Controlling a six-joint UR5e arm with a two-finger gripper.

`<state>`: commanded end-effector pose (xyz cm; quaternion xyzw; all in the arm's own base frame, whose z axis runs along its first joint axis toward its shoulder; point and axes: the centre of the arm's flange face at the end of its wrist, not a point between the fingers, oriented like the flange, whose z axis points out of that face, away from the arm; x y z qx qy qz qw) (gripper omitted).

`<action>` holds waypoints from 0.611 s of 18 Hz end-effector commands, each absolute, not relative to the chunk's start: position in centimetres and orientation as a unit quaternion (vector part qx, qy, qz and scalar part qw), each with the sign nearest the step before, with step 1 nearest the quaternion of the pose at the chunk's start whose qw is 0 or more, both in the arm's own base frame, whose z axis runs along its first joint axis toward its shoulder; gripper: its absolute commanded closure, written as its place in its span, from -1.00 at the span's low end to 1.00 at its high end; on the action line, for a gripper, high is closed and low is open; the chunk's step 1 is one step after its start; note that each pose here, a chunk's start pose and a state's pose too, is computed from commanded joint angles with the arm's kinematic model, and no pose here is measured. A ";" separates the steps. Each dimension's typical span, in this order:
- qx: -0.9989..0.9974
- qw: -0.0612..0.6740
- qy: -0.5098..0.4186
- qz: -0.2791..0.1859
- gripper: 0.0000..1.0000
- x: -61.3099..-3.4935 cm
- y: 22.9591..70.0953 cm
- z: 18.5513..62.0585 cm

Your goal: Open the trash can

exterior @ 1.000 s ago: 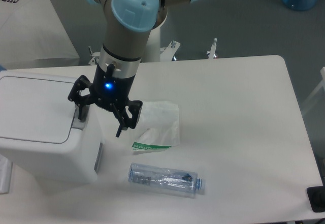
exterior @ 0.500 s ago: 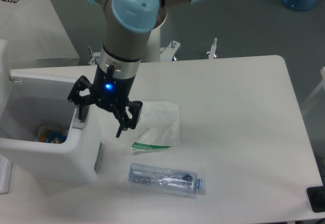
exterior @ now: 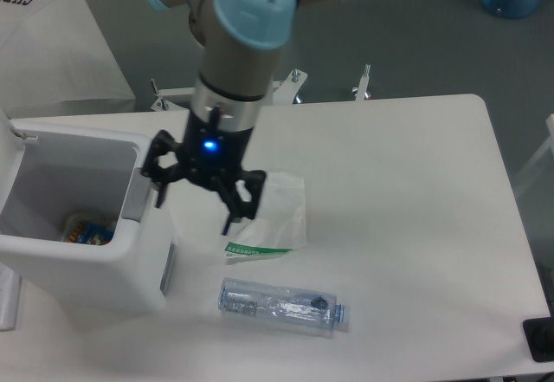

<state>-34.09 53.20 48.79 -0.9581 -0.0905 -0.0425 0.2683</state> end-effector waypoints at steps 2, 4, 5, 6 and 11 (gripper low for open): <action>-0.955 0.276 -0.104 -0.028 -1.00 -36.4 52.2 48.6; -0.957 0.272 -0.102 -0.008 -1.00 -38.5 51.3 47.8; -0.961 0.261 -0.097 0.007 -1.00 -40.1 50.5 47.0; -0.965 0.246 -0.090 0.022 -1.00 -41.7 49.9 46.2; -0.975 0.203 -0.072 0.061 -1.00 -48.4 47.6 42.0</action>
